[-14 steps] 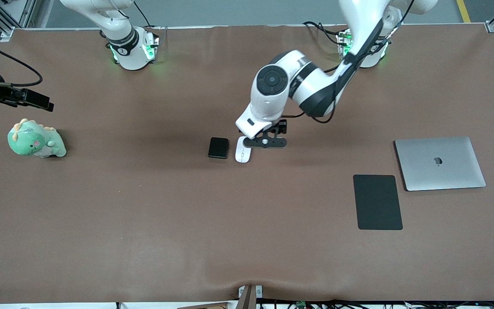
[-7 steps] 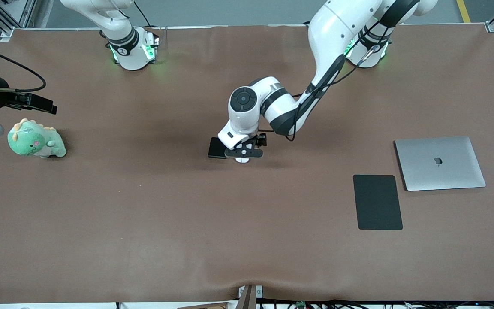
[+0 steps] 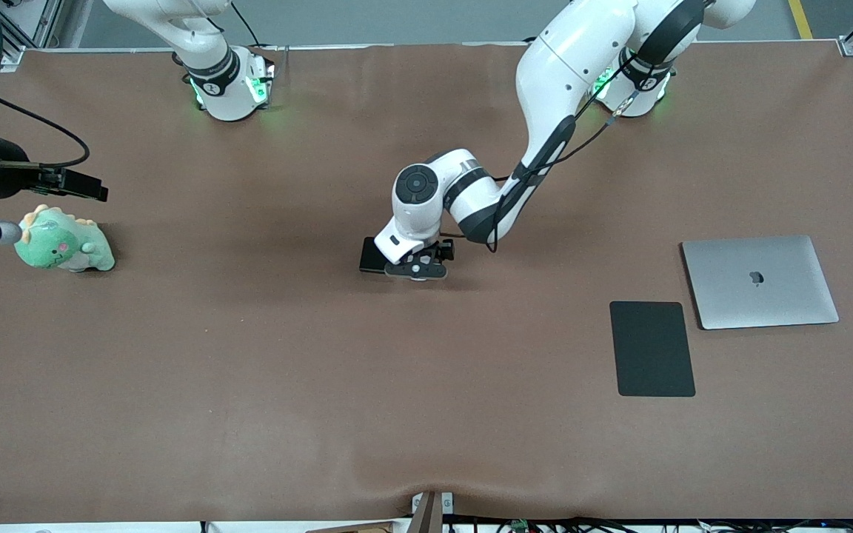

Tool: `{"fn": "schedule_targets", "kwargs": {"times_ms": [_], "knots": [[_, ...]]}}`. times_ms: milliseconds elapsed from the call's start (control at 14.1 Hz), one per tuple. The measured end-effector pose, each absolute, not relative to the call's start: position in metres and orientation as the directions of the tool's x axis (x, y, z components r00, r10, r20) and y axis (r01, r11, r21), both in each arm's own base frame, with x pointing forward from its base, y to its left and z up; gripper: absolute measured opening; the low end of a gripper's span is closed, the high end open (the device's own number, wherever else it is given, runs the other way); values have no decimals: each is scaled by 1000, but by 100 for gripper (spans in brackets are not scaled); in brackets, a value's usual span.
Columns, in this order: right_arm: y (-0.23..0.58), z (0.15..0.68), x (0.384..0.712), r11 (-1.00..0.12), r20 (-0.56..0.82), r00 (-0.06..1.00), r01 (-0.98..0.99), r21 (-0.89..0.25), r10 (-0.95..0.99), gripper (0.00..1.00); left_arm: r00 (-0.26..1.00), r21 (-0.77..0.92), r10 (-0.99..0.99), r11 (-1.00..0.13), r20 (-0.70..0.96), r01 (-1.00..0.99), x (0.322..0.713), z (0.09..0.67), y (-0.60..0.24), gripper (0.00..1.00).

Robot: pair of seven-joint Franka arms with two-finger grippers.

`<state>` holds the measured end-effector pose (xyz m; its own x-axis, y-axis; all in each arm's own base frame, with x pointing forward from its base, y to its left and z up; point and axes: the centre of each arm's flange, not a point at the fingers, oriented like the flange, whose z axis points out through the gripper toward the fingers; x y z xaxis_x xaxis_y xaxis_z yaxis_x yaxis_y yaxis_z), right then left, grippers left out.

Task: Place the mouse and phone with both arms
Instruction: 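Grasp the white mouse with the left gripper while the right gripper reaches out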

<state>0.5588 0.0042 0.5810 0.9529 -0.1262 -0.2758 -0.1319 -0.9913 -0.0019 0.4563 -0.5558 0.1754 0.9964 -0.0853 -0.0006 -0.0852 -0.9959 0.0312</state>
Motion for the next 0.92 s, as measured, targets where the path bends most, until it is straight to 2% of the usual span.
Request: {"fn": "schedule_targets", "kwargs": {"times_ms": [425, 496, 708, 920], "knots": [[24, 553, 572, -990, -297, 948, -136, -44, -117, 100, 995, 8, -100, -995, -5, -100, 452, 169, -556, 99], [27, 547, 574, -988, -297, 946, -148, -43, -129, 100, 995, -3, -100, -995, -14, -100, 451, 168, -554, 92], [47, 536, 576, -986, -297, 944, -165, -37, -146, 100, 994, -30, -101, -994, -33, -102, 450, 171, -553, 61], [66, 524, 577, -981, -289, 944, -184, -56, -161, 100, 995, -50, -94, -994, -41, -96, 454, 177, -550, 61]]}}
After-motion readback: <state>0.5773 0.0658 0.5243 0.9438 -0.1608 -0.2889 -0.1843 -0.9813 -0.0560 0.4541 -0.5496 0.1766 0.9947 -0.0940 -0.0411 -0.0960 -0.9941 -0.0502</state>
